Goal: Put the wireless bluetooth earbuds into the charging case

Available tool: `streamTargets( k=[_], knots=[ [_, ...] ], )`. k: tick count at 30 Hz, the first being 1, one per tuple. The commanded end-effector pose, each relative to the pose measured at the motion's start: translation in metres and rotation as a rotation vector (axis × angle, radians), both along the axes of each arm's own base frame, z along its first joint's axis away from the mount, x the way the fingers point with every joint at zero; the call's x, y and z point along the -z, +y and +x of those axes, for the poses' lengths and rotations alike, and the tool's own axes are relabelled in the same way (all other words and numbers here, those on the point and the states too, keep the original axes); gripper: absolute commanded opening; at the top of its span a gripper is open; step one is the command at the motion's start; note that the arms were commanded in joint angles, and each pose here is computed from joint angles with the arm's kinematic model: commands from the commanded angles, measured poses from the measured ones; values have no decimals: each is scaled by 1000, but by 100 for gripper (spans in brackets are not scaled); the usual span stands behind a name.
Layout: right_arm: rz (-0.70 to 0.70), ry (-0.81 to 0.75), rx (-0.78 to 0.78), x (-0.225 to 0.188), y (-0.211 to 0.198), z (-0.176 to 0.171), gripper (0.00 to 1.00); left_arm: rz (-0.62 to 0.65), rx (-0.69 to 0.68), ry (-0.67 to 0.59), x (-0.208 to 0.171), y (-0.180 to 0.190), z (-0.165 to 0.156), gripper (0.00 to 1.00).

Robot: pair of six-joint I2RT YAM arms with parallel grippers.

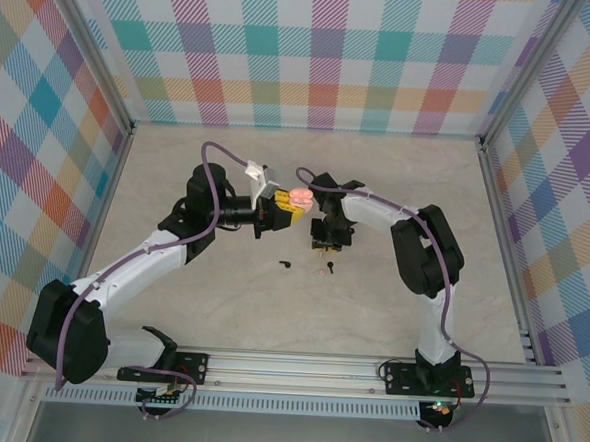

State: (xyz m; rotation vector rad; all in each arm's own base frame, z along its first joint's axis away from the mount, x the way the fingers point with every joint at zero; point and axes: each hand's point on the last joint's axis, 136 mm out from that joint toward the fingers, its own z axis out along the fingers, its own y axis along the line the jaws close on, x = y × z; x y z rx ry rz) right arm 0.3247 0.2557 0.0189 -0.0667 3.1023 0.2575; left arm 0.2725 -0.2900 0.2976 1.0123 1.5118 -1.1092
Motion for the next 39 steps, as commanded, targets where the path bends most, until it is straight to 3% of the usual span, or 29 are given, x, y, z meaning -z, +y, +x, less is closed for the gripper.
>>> streamTargets(
  k=[1,17,39],
  knots=[
    [-21,-11,-38,5,3,5,26,-15,3,-33,-12,5,-5,10],
    [34,-93,-166,-9,20,42,27,-16,0,-41,-14,6,-7,10],
    [-60,5,-128,11,9,40,36,-11,-3,-35,-11,6,-7,9]
  ],
)
